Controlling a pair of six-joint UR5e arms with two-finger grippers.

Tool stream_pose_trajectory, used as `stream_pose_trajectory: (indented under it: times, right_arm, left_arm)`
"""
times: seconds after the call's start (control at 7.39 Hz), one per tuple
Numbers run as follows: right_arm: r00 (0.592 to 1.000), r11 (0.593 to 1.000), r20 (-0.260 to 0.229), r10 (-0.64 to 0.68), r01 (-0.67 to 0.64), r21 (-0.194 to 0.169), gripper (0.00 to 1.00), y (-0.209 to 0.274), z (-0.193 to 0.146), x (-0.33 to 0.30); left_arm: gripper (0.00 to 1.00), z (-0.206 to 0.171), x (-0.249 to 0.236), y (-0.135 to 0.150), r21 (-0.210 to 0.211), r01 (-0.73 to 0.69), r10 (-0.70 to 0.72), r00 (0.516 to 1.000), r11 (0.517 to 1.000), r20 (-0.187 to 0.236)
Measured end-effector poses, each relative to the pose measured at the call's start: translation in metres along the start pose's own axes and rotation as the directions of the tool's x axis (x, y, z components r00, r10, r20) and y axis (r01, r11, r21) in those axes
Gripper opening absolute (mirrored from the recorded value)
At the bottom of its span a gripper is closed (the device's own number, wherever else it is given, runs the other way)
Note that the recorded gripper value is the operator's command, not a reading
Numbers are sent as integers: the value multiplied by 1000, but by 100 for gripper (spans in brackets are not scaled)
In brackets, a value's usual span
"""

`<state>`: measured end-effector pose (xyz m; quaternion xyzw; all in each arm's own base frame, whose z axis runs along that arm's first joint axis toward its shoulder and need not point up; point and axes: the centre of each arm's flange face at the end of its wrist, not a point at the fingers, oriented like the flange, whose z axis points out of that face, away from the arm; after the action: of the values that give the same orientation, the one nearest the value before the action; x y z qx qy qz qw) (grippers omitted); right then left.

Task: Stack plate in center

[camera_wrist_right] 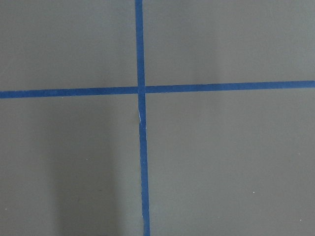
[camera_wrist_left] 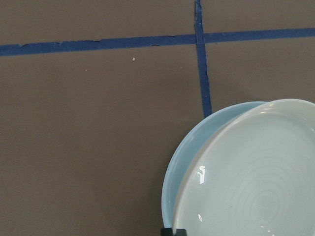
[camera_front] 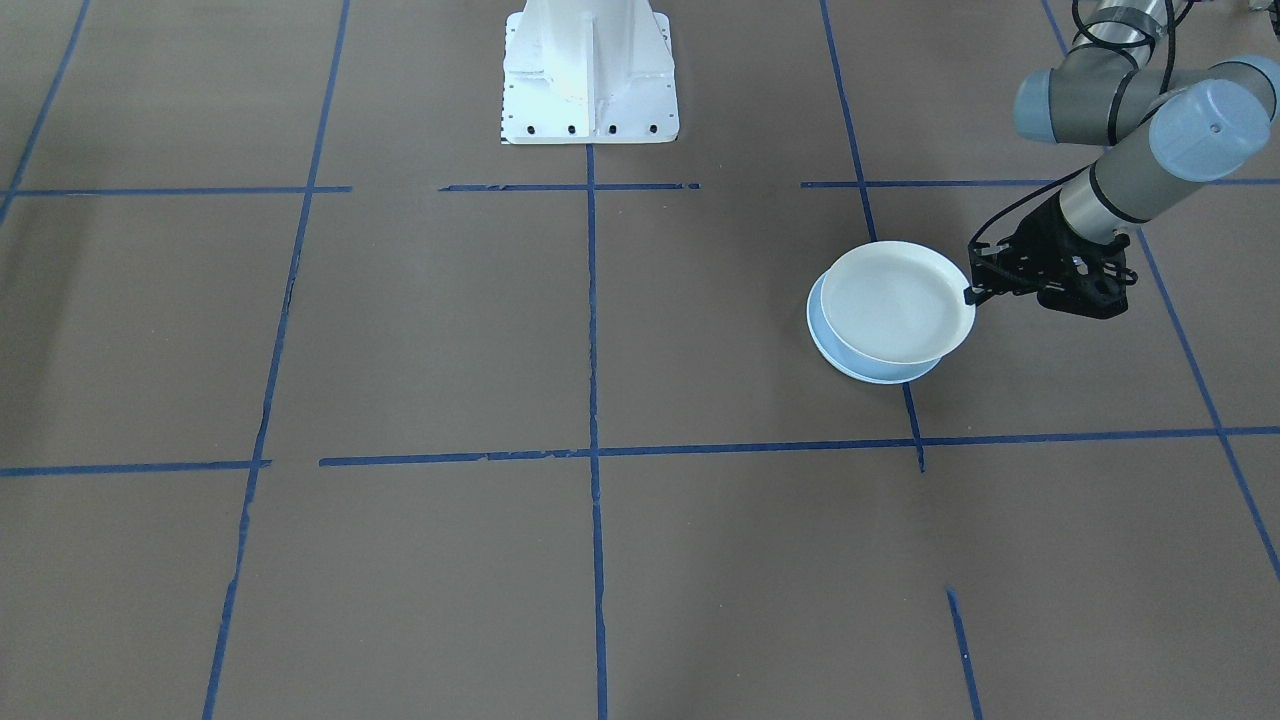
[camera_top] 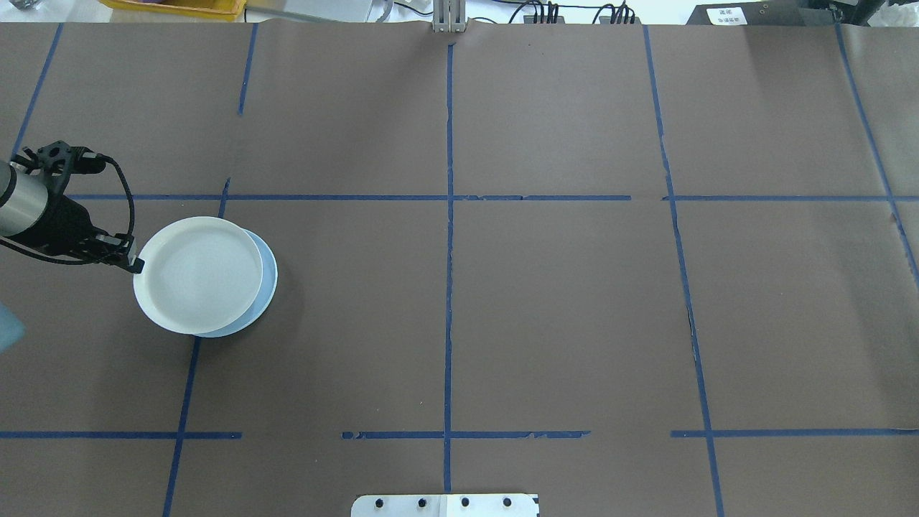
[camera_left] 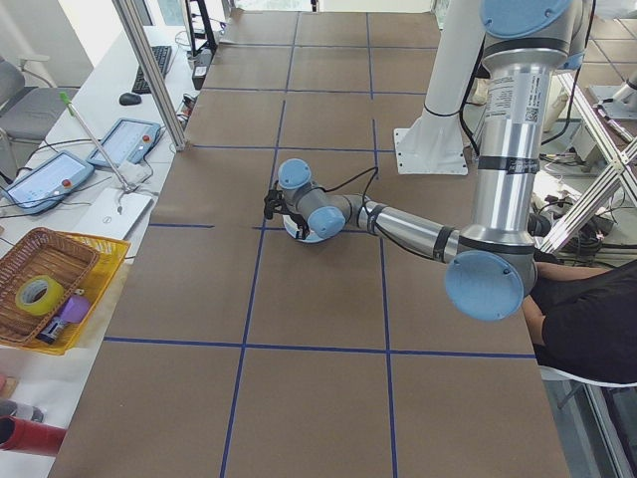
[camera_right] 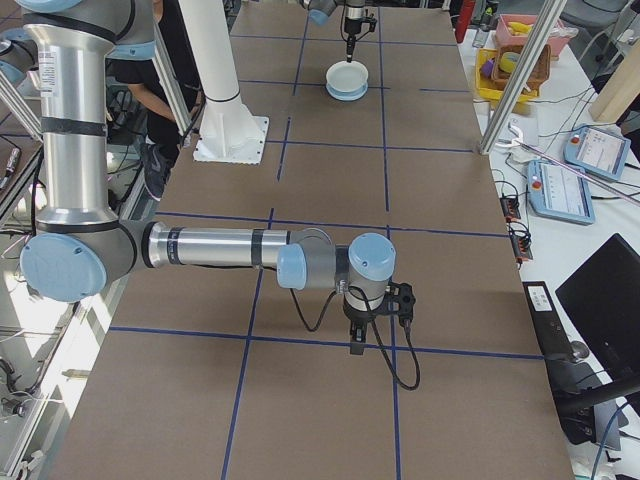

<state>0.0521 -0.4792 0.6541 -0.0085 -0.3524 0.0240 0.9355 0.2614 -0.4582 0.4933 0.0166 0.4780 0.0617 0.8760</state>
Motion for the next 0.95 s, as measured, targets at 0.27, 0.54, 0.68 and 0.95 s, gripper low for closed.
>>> stream_pose_trajectory:
  times: [0.27, 0.54, 0.68, 0.95]
  right_arm:
    - [1000, 1000, 0, -1, 1, 0, 100, 0, 0, 0]
    - [1000, 1000, 0, 0, 0, 0, 100, 0, 0, 0]
    - [1000, 1000, 0, 0, 0, 0, 100, 0, 0, 0]
    - [1000, 1000, 1, 0, 0, 0, 100, 0, 0, 0]
  left_arm:
    - [100, 1, -1, 4, -5, -5, 5, 1000, 1000, -9]
    - [100, -5, 3, 3, 5, -13, 13, 1000, 1000, -16]
    - [100, -13, 3, 0, 20, -12, 12, 1000, 1000, -19]
    - [100, -51, -9, -13, 98, -50, 52, 999, 994, -13]
